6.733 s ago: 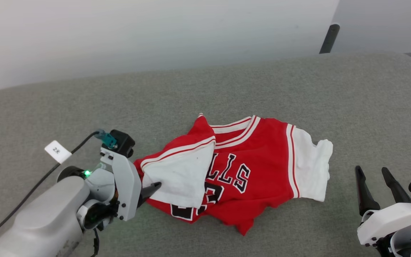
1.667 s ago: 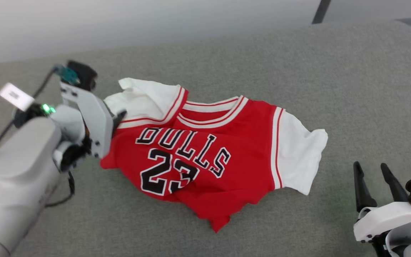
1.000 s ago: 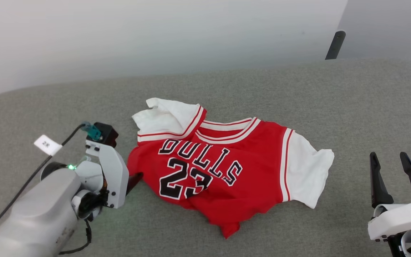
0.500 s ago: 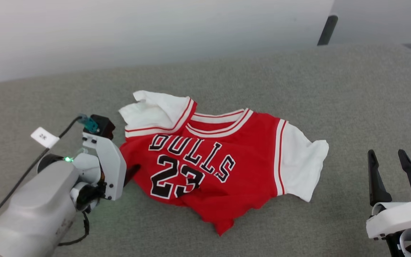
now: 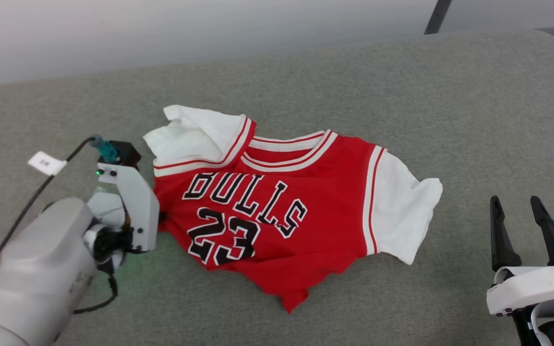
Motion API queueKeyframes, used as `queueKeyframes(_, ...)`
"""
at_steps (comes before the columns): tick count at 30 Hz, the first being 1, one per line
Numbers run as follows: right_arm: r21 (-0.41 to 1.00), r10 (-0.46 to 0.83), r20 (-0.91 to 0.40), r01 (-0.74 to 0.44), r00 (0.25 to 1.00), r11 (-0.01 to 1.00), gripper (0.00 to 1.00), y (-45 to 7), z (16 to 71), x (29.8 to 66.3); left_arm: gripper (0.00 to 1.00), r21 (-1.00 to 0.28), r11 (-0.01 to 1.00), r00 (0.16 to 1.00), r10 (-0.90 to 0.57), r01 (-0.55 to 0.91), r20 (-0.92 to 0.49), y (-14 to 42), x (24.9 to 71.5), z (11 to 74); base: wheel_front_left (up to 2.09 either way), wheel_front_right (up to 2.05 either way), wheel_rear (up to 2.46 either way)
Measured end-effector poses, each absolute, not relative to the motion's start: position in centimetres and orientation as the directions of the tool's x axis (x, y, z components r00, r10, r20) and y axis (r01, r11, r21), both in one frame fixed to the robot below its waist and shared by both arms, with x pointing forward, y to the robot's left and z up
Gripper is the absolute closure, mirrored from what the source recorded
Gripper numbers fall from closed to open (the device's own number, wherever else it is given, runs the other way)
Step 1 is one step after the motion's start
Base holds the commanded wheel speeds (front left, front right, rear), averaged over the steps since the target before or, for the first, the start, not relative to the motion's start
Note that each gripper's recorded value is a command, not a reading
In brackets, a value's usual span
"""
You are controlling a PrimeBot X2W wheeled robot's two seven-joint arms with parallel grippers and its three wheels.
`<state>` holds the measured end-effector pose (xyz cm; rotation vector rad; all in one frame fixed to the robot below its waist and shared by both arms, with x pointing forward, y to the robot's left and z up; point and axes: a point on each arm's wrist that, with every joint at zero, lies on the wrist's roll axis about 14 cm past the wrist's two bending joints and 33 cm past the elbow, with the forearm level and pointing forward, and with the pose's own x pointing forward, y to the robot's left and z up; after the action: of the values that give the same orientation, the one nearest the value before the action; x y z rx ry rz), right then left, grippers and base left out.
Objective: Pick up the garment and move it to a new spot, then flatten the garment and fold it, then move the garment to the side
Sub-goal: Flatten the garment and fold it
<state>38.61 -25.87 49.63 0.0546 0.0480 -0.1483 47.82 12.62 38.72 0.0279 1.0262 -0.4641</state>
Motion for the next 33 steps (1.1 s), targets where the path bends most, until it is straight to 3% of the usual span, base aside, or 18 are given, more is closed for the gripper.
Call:
queueKeyframes(22,0.078,-0.045,-0.014,0.046,0.999,0.996,0.0,-22.3,51.0,40.0,1.0,-0.489,0.801,0.141,-0.559,0.345,-0.817,7.9,37.3,41.7,0.0,0.0,0.0)
queueKeyframes(31,0.078,-0.038,-0.015,0.039,0.999,0.996,0.0,-22.1,51.2,39.9,1.0,-0.516,0.777,0.123,-0.588,0.362,-0.799,6.9,35.1,42.5,0.0,0.0,0.0)
queueKeyframes(32,0.078,-0.041,-0.014,0.041,0.999,0.996,0.0,-22.3,51.2,39.9,0.92,-0.516,0.776,0.141,-0.593,0.363,-0.793,6.8,35.4,42.8,0.0,0.0,0.0)
queueKeyframes(33,0.077,-0.042,-0.011,0.043,0.999,0.996,0.0,-22.3,51.3,39.9,0.61,-0.513,0.777,0.16,-0.595,0.365,-0.787,6.8,35.6,43.1,0.0,0.0,0.0)
